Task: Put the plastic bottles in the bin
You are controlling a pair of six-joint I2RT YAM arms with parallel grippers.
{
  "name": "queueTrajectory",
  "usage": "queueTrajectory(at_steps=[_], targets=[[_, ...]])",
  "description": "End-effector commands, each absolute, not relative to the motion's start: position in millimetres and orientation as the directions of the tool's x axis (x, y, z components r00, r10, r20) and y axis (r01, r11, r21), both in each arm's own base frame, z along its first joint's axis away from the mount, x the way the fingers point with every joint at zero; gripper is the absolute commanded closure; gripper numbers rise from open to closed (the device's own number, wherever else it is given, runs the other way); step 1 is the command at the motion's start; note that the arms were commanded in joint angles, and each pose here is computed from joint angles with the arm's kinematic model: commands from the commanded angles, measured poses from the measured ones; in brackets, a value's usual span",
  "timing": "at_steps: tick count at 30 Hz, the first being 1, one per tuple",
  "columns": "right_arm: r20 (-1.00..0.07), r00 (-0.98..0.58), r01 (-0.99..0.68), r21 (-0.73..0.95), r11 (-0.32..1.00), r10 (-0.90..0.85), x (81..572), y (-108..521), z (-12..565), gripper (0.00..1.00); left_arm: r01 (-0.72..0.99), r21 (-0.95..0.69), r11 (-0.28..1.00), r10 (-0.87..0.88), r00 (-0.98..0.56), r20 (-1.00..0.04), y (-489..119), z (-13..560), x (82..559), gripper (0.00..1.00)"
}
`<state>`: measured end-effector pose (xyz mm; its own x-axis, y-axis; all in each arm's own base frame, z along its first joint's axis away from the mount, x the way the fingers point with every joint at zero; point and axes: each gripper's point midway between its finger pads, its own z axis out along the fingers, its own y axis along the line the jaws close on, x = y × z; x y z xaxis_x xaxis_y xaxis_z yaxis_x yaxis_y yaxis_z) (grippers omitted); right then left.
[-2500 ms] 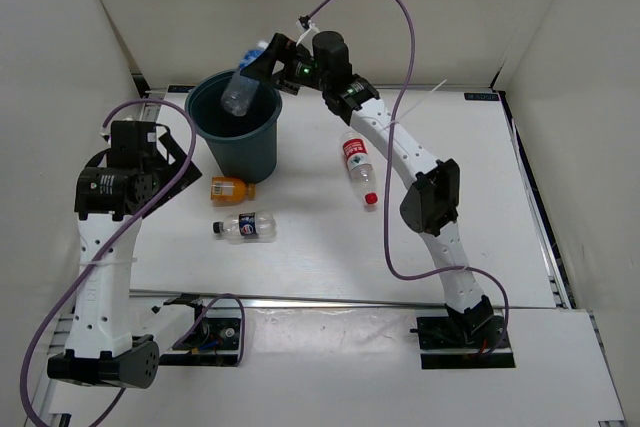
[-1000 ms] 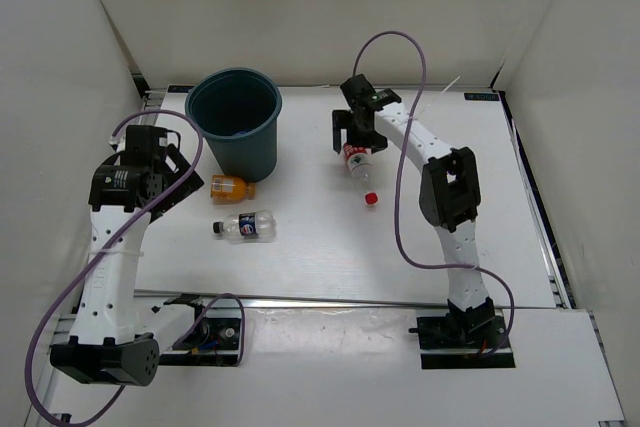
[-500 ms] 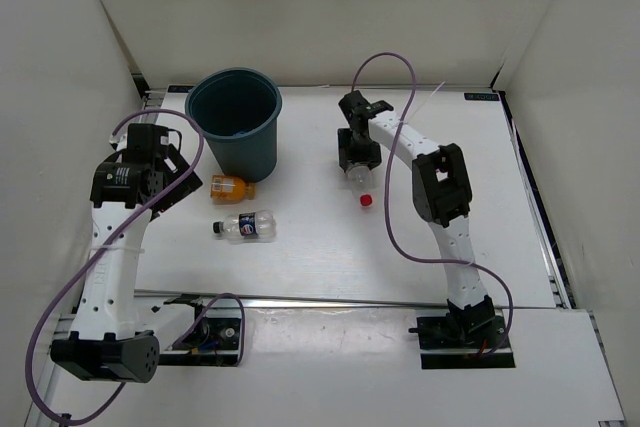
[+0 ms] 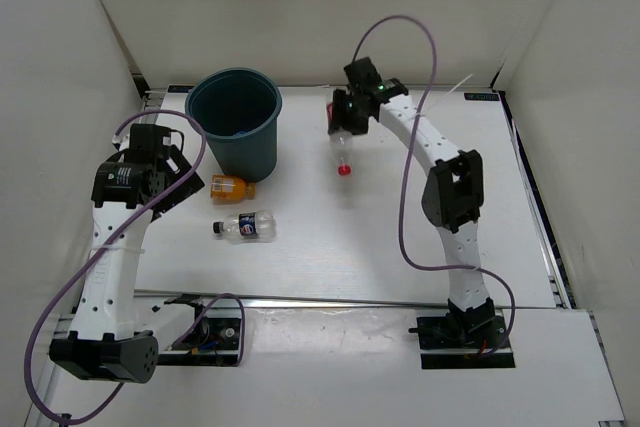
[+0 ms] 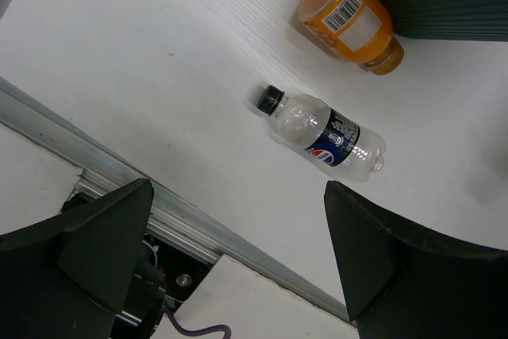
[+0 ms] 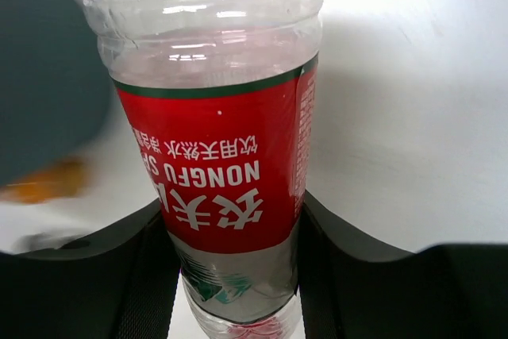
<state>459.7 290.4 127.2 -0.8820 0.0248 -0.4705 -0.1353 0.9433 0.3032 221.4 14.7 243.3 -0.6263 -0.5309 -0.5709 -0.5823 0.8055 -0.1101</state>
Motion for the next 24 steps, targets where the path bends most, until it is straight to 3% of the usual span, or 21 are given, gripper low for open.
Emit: queueTrajectory(at_steps=[1,7,12,16,24], targets=[[-0.727,-0.652,-0.372,0.555,0.744,0.216,467.1,334.9,332.5,0.64,-0.562,-0.124,0.818,-0.523,-0.635,-0.569,10.2,244.9,216.4,0.0],[-0.765,-0.497,-0.535,0.642,0.549,0.41,445.4,356.7,459.7,0.66,-0.552,-0.13,0.824,-0.516,-0.635,-0.574,8.1,245.5,213.2,0.0],[-0.775,-0.322,-0.676,0.59,0.442,0.544,421.0,375.4,543.4,0.69,-0.535,-0.134,0.834,-0.504,-0.641,-0.579,4.4,247.9,207.9,0.0],[-0.752,-0.311,-0.71,0.591,0.383,0.581,419.2,404.0,547.5,0.69,-0.508,-0.157,0.847,-0.502,-0.667,-0.551,-3.6,246.8,201.4,0.0],[-0.813,-0.187,-0.779,0.464,0.421,0.552,424.9,464.1,519.0,0.69,-0.433,-0.178,0.884,-0.454,-0.699,-0.553,-17.0,253.6,202.0,0.0]])
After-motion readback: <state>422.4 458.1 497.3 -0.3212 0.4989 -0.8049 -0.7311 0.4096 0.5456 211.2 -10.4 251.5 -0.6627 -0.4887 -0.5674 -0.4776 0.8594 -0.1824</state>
